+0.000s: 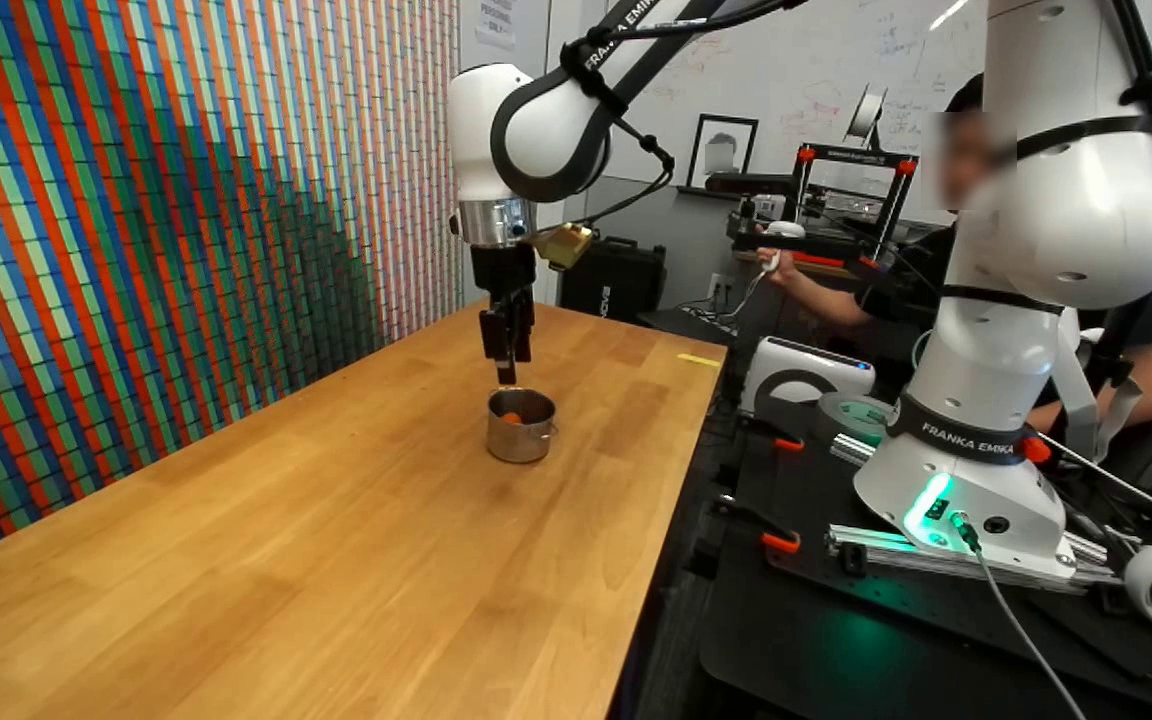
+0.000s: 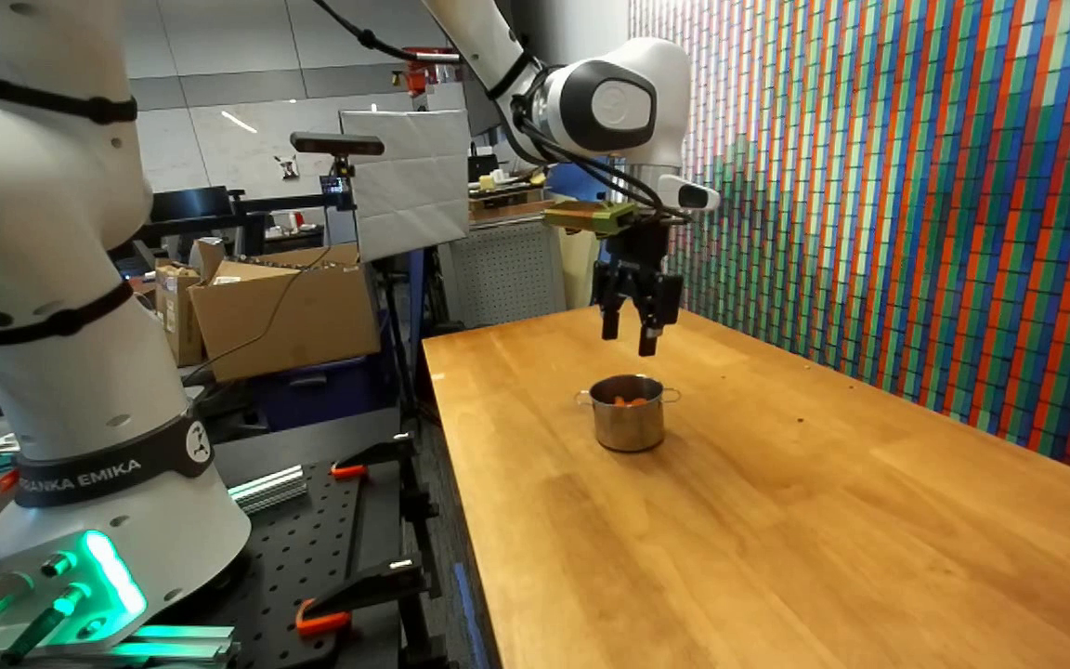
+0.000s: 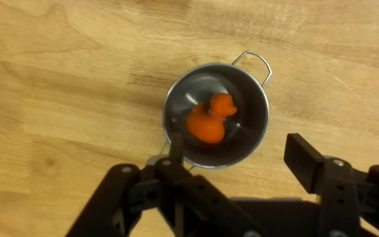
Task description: Place the orange rubber duck in the pot
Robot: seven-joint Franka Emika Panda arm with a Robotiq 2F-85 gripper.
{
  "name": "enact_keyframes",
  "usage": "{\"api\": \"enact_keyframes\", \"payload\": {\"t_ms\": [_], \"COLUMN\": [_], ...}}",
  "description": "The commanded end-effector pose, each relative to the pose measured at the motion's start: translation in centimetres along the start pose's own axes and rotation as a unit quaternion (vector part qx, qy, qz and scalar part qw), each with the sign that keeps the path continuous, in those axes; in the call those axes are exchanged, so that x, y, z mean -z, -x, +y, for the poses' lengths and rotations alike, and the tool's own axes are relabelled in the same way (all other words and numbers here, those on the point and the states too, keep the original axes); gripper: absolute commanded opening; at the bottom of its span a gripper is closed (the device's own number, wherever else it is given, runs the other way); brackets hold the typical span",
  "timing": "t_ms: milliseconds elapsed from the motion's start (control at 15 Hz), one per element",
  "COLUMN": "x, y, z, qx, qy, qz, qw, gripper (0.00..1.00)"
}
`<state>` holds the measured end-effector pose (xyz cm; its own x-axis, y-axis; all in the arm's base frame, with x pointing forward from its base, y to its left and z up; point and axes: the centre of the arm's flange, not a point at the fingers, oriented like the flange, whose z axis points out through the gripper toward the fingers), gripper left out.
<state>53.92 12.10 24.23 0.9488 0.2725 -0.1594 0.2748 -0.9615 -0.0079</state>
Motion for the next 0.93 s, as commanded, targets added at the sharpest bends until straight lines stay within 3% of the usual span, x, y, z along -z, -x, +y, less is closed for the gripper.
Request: {"api": "enact_keyframes", "payload": {"t_ms": [0, 200, 467, 733, 800, 867], "x": [5.3, 9.9, 14.4, 17.2, 15.5, 16.1], "y": [-0.4, 0.2, 3.6, 7.7, 5.2, 6.0], "z": [0.3, 1.6, 4.2, 6.0, 5.4, 5.7], "qx": [0.004, 0.008, -0.013, -0.04, -0.031, -0.036], "qy": [0.036, 0.076, 0.109, 0.098, 0.098, 0.099], "qz": [0.033, 0.051, 0.037, -0.011, 0.002, -0.005], "qw": [0.9988, 0.9958, 0.9933, 0.9943, 0.9947, 0.9944], "gripper": [1.0, 1.0, 1.0, 1.0, 1.0, 1.0]}}
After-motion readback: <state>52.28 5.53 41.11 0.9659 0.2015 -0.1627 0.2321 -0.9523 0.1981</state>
